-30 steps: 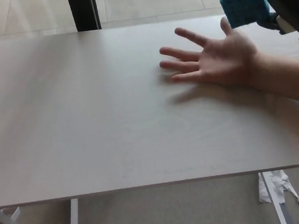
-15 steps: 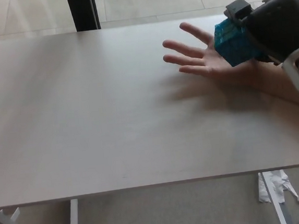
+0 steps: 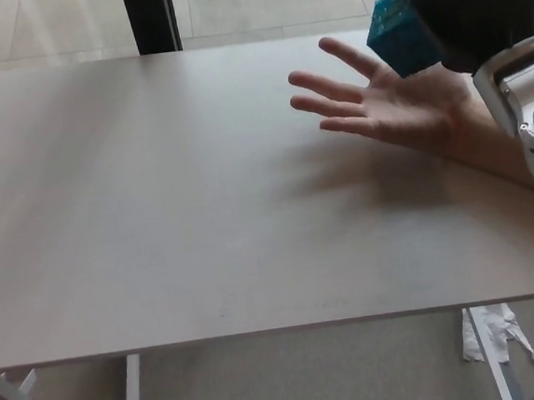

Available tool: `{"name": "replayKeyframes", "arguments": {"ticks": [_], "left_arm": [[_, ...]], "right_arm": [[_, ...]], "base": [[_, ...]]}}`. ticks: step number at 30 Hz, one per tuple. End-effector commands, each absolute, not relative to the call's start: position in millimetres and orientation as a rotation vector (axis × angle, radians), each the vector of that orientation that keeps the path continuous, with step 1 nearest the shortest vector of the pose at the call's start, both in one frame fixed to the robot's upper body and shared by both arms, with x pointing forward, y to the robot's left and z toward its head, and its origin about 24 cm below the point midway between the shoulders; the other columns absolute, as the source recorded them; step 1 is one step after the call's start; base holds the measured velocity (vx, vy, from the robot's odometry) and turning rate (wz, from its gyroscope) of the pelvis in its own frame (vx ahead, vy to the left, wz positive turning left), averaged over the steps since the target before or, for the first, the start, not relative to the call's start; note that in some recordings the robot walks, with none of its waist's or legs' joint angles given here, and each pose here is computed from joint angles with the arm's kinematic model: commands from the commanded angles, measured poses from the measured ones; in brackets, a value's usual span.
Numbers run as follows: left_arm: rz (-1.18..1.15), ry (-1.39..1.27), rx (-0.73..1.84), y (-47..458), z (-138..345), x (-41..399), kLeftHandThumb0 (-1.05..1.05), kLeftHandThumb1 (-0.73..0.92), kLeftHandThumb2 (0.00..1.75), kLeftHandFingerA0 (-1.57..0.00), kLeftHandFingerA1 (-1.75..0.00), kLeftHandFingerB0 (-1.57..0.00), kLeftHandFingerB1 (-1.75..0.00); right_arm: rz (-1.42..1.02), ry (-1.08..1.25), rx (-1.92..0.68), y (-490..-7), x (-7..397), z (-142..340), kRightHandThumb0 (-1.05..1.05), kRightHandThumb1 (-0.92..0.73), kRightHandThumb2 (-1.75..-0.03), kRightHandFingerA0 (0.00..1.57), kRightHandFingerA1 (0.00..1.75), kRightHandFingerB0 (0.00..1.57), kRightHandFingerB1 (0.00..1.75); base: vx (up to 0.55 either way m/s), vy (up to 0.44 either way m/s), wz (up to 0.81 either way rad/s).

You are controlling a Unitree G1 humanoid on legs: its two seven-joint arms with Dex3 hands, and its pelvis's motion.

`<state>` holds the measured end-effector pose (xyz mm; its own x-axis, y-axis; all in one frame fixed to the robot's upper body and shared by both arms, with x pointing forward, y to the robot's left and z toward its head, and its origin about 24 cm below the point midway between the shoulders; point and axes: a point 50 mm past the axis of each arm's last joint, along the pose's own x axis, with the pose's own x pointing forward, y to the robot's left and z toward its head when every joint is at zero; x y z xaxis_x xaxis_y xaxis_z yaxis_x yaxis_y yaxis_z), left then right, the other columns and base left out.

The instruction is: The robot uses its right hand to pick up a cube kept in the middle of the desk infront of it and hands it to a person

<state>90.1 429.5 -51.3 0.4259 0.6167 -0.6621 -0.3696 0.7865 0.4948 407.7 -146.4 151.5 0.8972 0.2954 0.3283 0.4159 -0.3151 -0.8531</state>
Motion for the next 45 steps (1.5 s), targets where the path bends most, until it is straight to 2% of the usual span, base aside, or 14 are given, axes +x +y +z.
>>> {"name": "replayKeyframes", "arguments": {"ticks": [1, 3, 4, 5, 7, 9, 14, 18, 19, 22, 23, 24, 36, 45], "left_arm": [[0.620, 0.932, 0.313, 429.2, -50.7, 90.9, -1.05, 0.66, 0.95, -0.62, -1.46, -0.33, -1.32], [0.620, 0.924, 0.303, 428.8, -50.5, 92.5, -1.05, 0.64, 0.97, -0.62, -1.44, -0.30, -1.42], [0.622, 0.921, 0.297, 428.9, -50.4, 92.5, -1.05, 0.64, 0.98, -0.62, -1.45, -0.29, -1.42], [0.620, 0.922, 0.306, 429.1, -50.0, 93.0, -1.05, 0.65, 0.98, -0.62, -1.43, -0.29, -1.40], [0.622, 0.922, 0.307, 429.2, -49.9, 93.2, -1.05, 0.64, 0.98, -0.59, -1.44, -0.29, -1.39], [0.625, 0.923, 0.301, 429.5, -49.8, 93.8, -1.05, 0.66, 0.94, -0.58, -1.46, -0.32, -1.30], [0.620, 0.915, 0.306, 428.7, -49.8, 95.4, -1.05, 0.65, 0.97, -0.59, -1.46, -0.33, -1.39], [0.630, 0.924, 0.307, 428.4, -50.9, 94.0, -1.05, 0.68, 0.93, -0.62, -1.45, -0.34, -1.30], [0.630, 0.923, 0.305, 428.3, -50.9, 94.1, -1.05, 0.66, 0.96, -0.64, -1.45, -0.32, -1.41], [0.629, 0.922, 0.299, 428.6, -50.5, 94.7, -1.05, 0.65, 0.97, -0.61, -1.47, -0.29, -1.40], [0.626, 0.923, 0.307, 429.5, -49.8, 93.3, -1.05, 0.66, 0.96, -0.62, -1.46, -0.31, -1.41], [0.632, 0.920, 0.296, 430.1, -49.6, 91.7, -1.05, 0.68, 0.92, -0.63, -1.46, -0.42, -1.35], [0.654, 0.942, 0.293, 431.6, -50.4, 86.7, -1.05, 0.66, 0.98, -0.65, -1.43, -0.31, -1.40], [0.650, 0.945, 0.302, 431.3, -51.4, 81.5, -1.05, 0.69, 0.95, -0.62, -1.44, -0.32, -1.30]], "right_arm": [[-0.158, -0.469, -2.005, -149.6, 409.7, 151.4, -0.41, -0.52, -0.56, 0.92, 1.65, 0.93, 1.00], [-0.106, -0.438, -2.062, -152.4, 406.8, 136.5, -0.44, -0.49, -0.55, 1.00, 1.63, 0.96, 0.89], [-0.057, -0.376, -2.048, -151.9, 407.6, 133.1, -0.37, -0.38, -0.86, 1.27, 1.36, 0.87, 0.91], [-0.031, -0.338, -2.033, -151.0, 407.8, 130.1, -0.37, -0.50, -0.59, 0.97, 1.69, 0.90, 0.84], [0.000, -0.299, -2.054, -148.7, 407.4, 125.6, -0.40, -0.49, -0.59, 0.96, 1.68, 0.89, 0.85], [0.012, -0.299, -2.050, -146.3, 405.0, 119.2, -0.39, -0.51, -0.56, 0.87, 1.46, 0.86, 0.59], [0.063, -0.256, -2.072, -141.4, 402.2, 109.4, -0.36, -0.56, -0.57, 0.71, 1.24, 0.76, 0.49], [0.092, -0.194, -2.058, -140.5, 401.8, 107.7, -0.34, -0.57, -0.56, 0.49, 0.64, 0.52, 0.39], [0.091, -0.179, -2.036, -141.2, 401.8, 108.0, -0.40, -0.47, -0.76, 0.28, 0.56, 0.31, 0.44], [0.089, -0.141, -2.006, -143.7, 402.0, 110.4, -0.52, -0.57, -0.58, 0.06, 0.42, 0.19, 0.32], [0.097, -0.135, -2.010, -143.4, 401.9, 110.7, -0.64, -0.40, -0.80, 0.00, 0.33, 0.08, 0.39], [0.103, -0.123, -2.024, -143.0, 403.3, 116.8, -0.90, -0.52, -0.86, 0.00, 0.11, 0.09, 0.11], [0.139, 0.015, -1.980, -152.1, 409.4, 157.4, -1.05, -0.59, -1.03, 0.00, 0.14, 0.00, 0.00], [0.082, -0.129, -1.728, -172.7, 384.8, 207.9, -1.04, -0.57, -0.99, 0.00, 0.15, 0.00, 0.00]], "base": [[0.00, 0.000, 0.00], [0.00, 0.000, 0.00], [0.00, 0.000, 0.00], [0.00, 0.000, 0.00], [0.00, 0.000, 0.00], [0.00, 0.000, 0.00], [0.00, 0.000, 0.00], [0.00, 0.000, 0.00], [0.00, 0.000, 0.00], [0.00, 0.000, 0.00], [0.00, 0.000, 0.00], [0.00, 0.000, 0.00], [0.00, 0.000, 0.00], [0.00, 0.000, 0.00]]}}
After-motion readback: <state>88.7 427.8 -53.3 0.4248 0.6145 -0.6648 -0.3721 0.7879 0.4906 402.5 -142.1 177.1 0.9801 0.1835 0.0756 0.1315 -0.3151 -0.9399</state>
